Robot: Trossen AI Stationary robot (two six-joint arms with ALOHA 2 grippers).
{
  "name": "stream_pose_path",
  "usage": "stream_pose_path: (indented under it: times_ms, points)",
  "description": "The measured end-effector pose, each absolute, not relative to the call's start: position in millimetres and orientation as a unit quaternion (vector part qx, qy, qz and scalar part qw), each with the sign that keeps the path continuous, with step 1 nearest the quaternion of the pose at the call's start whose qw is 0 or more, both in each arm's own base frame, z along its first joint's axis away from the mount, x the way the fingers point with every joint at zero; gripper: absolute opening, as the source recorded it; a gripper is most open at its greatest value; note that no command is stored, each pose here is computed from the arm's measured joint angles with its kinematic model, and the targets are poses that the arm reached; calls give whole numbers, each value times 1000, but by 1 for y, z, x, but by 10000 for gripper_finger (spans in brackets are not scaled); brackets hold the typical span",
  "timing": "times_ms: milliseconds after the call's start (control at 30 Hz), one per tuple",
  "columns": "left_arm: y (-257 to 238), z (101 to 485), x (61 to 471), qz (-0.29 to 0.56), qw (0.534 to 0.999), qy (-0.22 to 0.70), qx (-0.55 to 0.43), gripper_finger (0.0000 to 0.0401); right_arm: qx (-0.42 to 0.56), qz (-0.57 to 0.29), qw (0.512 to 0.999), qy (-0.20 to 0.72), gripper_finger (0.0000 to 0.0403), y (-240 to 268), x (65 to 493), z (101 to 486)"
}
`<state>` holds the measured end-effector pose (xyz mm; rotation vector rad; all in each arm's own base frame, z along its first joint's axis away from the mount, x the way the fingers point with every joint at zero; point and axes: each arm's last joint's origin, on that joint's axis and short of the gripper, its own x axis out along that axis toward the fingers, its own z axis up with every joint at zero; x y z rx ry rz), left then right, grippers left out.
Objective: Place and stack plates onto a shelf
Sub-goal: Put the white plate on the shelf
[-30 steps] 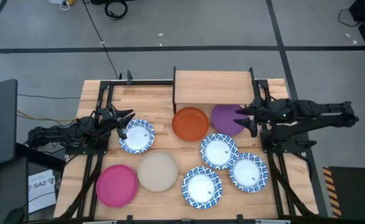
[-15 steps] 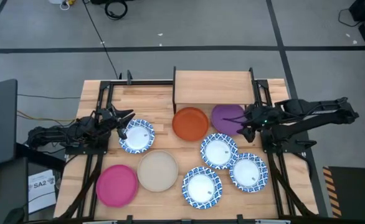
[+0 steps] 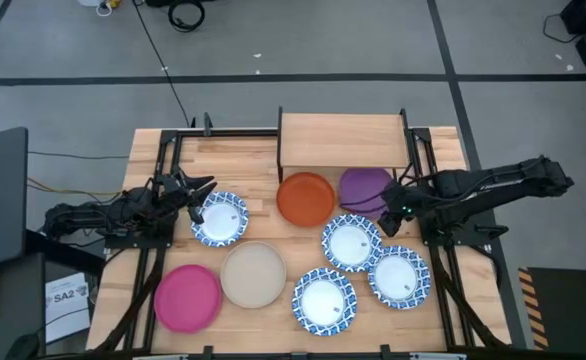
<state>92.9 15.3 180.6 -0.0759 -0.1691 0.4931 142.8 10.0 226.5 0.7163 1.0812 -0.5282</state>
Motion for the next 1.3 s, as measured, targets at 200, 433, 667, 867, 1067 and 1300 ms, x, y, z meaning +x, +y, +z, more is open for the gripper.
stream_pose_path:
  times_ms: [200, 433, 667, 867, 1067, 1300]
  points:
    - [15, 181, 93, 244, 966, -84, -38, 103, 332, -241, 767, 493, 249, 11, 152, 203]
    - [15, 181, 93, 244, 966, -84, -38, 103, 346, -221, 767, 492, 249, 13, 161, 182]
    - [15, 181, 93, 244, 965, -84, -38, 103, 338, -231, 750, 520, 249, 13, 166, 165]
    - [15, 181, 93, 244, 966, -84, -38, 103, 333, -233, 746, 528, 247, 14, 174, 157]
    - [15, 181, 93, 244, 965, -84, -38, 103, 327, -240, 736, 542, 226, 14, 177, 150]
    - [15, 181, 93, 244, 965, -84, -38, 103, 326, -242, 733, 546, 178, 14, 178, 148]
